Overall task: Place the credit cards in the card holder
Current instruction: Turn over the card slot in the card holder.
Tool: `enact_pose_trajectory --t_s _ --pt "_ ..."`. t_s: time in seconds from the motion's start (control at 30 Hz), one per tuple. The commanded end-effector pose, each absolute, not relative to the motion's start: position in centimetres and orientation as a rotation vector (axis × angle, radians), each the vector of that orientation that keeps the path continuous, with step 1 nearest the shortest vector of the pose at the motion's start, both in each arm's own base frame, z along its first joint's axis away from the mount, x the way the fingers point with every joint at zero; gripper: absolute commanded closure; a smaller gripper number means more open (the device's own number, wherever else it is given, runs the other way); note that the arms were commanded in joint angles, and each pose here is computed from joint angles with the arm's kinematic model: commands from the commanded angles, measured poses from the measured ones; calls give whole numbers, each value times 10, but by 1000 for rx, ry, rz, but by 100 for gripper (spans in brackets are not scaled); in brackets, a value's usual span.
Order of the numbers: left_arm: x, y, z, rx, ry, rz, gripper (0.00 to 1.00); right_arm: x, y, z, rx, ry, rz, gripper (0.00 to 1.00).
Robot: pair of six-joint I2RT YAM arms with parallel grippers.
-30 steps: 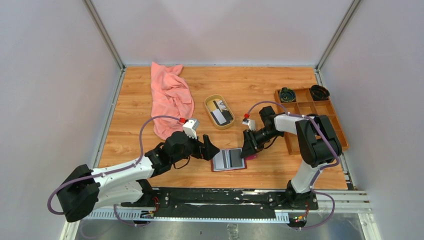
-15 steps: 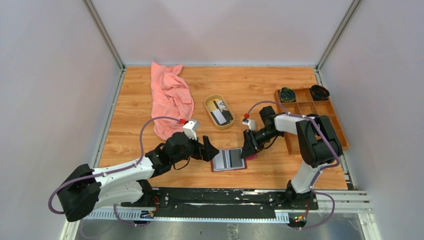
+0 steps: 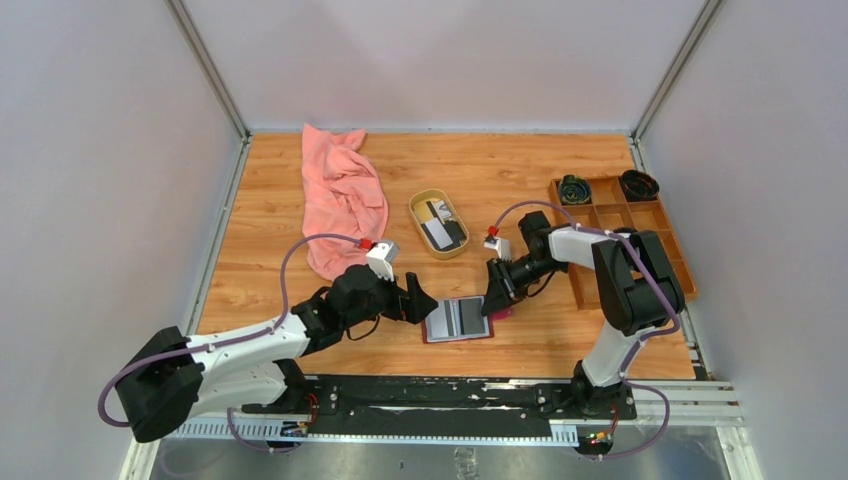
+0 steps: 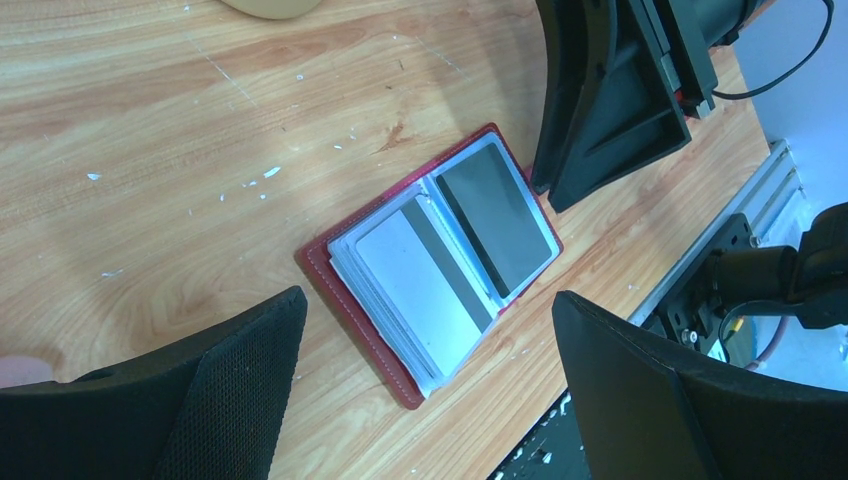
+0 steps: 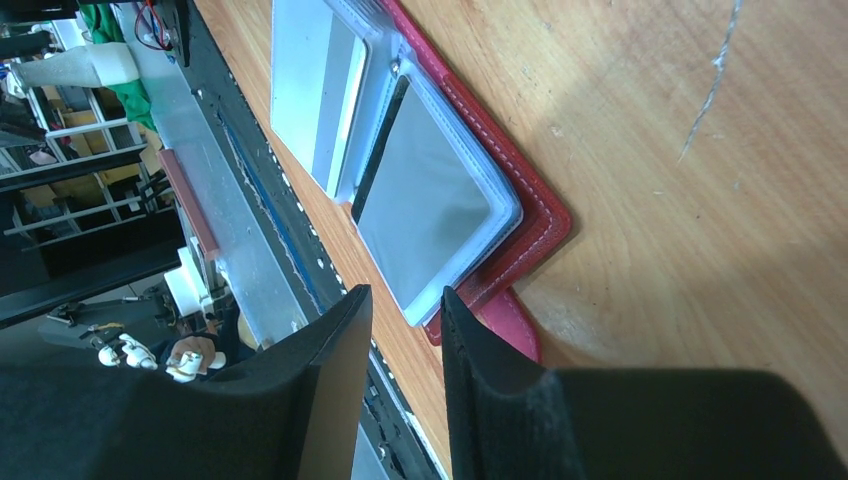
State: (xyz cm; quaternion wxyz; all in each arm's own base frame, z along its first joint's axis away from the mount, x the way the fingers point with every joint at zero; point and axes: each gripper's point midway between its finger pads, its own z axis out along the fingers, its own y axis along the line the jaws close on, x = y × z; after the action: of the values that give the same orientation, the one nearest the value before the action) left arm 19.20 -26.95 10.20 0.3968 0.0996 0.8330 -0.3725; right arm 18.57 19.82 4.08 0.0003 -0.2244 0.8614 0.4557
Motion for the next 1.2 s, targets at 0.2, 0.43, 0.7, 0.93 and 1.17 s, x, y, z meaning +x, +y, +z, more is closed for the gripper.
enact_pose_trajectory --t_s 0.2,0.43,0.7,0.93,1.17 --pt "193 -270 100 242 2105 -951 3 186 202 41 -725 2724 1447 64" --pt "193 -269 100 239 2107 -951 3 184 202 37 -724 2750 1447 64" --pt "192 -269 99 239 2109 -951 3 184 202 35 -731 2760 1442 60" --pt "192 -269 99 237 2107 -953 3 182 202 32 -741 2775 1429 57" --pt "193 -270 99 238 2109 -954 3 181 205 31 -751 2784 1445 55"
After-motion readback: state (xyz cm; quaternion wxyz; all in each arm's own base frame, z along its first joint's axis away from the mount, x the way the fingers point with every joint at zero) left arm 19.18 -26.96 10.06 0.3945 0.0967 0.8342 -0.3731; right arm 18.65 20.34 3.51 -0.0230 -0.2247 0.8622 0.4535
